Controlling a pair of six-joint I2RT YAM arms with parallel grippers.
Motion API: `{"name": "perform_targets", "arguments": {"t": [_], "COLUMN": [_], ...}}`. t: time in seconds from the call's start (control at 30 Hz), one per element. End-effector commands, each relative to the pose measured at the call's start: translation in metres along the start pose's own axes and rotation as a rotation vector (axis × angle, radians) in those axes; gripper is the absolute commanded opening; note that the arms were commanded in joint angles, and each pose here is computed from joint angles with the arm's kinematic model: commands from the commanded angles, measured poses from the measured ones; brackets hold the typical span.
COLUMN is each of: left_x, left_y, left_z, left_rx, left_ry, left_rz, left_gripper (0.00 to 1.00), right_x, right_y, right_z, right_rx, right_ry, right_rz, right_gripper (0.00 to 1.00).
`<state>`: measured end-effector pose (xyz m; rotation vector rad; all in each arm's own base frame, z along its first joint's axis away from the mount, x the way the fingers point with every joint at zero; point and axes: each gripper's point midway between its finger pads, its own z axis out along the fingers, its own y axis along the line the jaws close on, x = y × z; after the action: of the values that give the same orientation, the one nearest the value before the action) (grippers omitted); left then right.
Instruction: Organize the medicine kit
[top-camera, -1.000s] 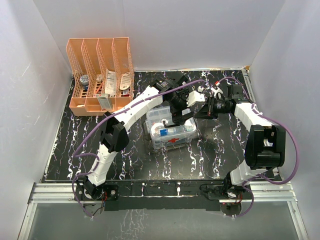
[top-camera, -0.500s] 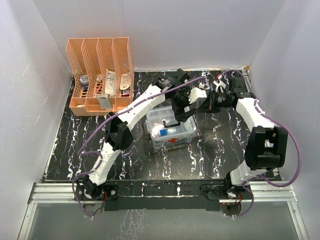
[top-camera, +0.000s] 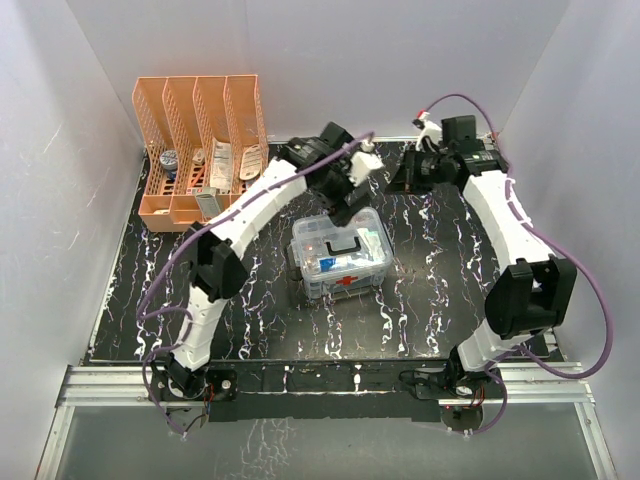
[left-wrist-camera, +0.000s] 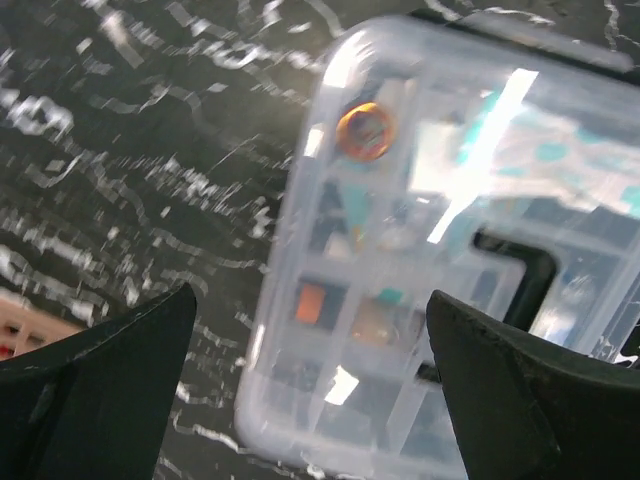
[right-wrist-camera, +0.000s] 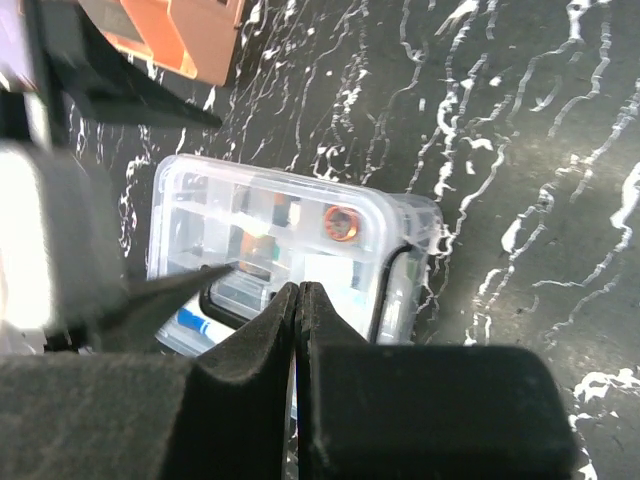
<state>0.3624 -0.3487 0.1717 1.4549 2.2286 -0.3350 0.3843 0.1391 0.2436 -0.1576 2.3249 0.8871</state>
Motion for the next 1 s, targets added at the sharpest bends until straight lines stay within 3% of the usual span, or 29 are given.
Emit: {"name": "perform_targets", "arguments": {"t": [0.0,0.1,0.13,0.17,0.2,0.4,0.57,0.7,0.87,0.97], "left_x": [0.014,0.042,0.052,0.061,0.07,0.122,0.14,0.143,0.144,0.146], "left_y": [0.042,0.054,0.056,0.059,0.061,0.073,0.067,0.068,0.067,0.069], "left_z": [-0.091,-0.111,-0.117,-0.122,-0.127,-0.151,-0.152,-0.148,-0.137,-0.133], "left_rx": [-0.152,-0.185,-0.192,-0.201,-0.208,-0.23,-0.223,-0.21,-0.178,-0.174], "left_ry": [-0.09,-0.075,-0.069,-0.064,-0.062,-0.058,-0.055,-0.065,-0.075,-0.083], "left_rz": [-0.2,-0.262,-0.272,-0.287,-0.301,-0.402,-0.423,-0.432,-0.445,-0.46], "left_gripper": [0.99,0.99,0.99,0.99,0.99,0.99,0.99,0.99,0.99,0.99], "right_x": [-0.002,0.003,0.004,0.004,0.0,-0.003,0.023,0.041,0.062,0.082], "right_y": [0.027,0.046,0.051,0.056,0.062,0.077,0.093,0.095,0.096,0.095], "right_z": [0.01,0.026,0.031,0.036,0.039,0.054,0.053,0.042,0.05,0.057], "right_rx": [0.036,0.025,0.026,0.024,0.024,-0.006,-0.084,-0.222,-0.327,-0.411], "right_ry": [0.048,0.098,0.112,0.122,0.124,0.157,0.242,0.323,0.418,0.478], "right_rz": [-0.128,-0.208,-0.231,-0.26,-0.286,-0.381,-0.926,-1.274,-1.448,-1.471], "right_gripper": [0.0,0.03,0.15,0.74,0.95,0.98,0.99,0.99,0.98,0.98]}}
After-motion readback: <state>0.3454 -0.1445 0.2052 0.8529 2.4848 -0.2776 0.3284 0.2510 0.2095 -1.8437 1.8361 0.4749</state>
